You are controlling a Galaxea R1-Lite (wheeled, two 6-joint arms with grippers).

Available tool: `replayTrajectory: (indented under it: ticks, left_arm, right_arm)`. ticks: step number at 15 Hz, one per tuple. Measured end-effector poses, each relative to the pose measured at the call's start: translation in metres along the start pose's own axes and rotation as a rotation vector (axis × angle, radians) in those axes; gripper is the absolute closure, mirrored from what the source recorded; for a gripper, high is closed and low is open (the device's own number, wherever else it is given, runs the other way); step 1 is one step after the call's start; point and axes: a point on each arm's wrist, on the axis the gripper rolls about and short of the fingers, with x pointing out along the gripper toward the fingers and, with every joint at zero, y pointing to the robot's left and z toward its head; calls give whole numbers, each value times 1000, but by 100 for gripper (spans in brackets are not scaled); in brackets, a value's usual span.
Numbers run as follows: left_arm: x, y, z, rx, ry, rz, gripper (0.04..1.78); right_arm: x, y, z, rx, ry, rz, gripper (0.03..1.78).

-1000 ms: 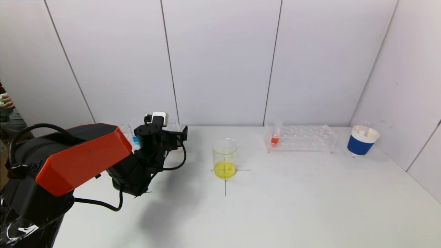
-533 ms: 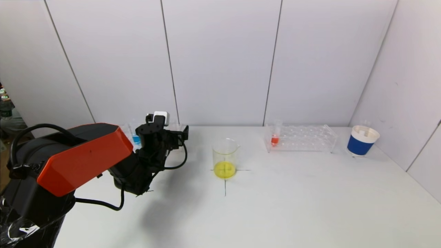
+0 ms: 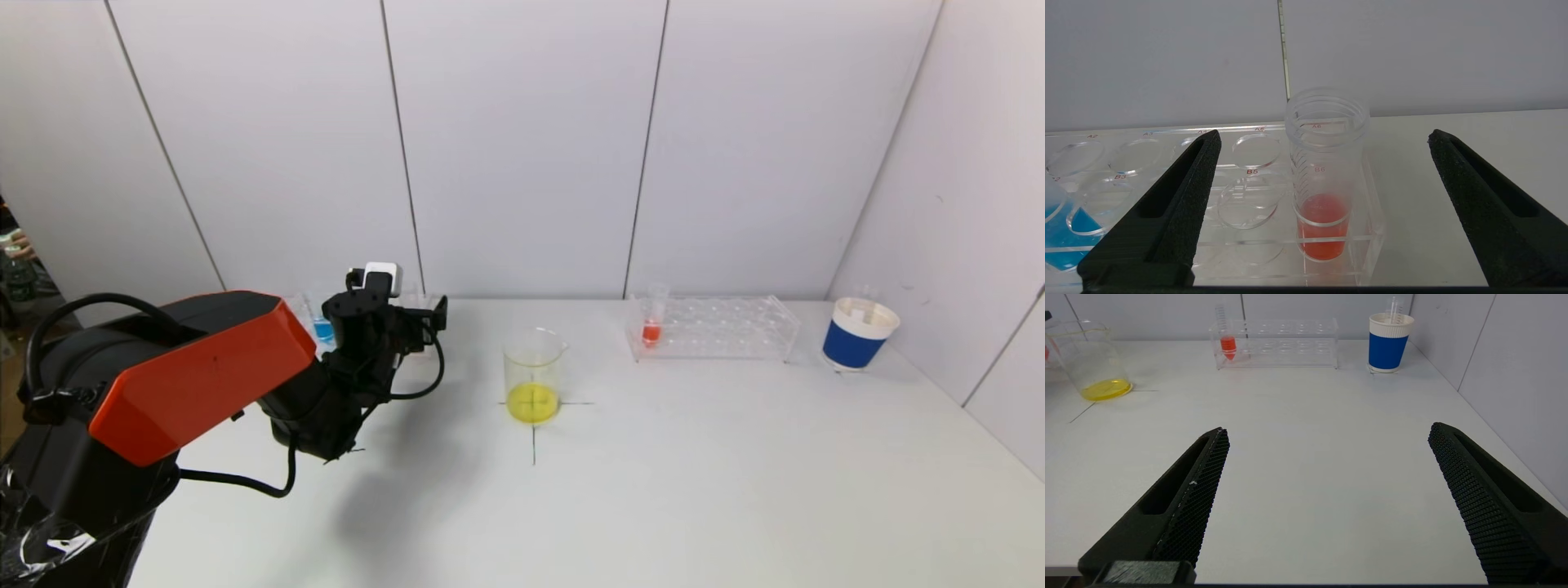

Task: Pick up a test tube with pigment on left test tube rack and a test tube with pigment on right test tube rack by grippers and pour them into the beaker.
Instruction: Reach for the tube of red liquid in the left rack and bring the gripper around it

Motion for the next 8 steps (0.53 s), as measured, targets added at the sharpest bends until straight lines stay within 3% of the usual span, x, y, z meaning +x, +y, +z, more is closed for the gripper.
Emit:
replayTrajectory:
  ticks: [8]
  left_arm:
    - [0,0,0,1,1,0,5]
  right_arm:
    - [0,0,0,0,0,0,4]
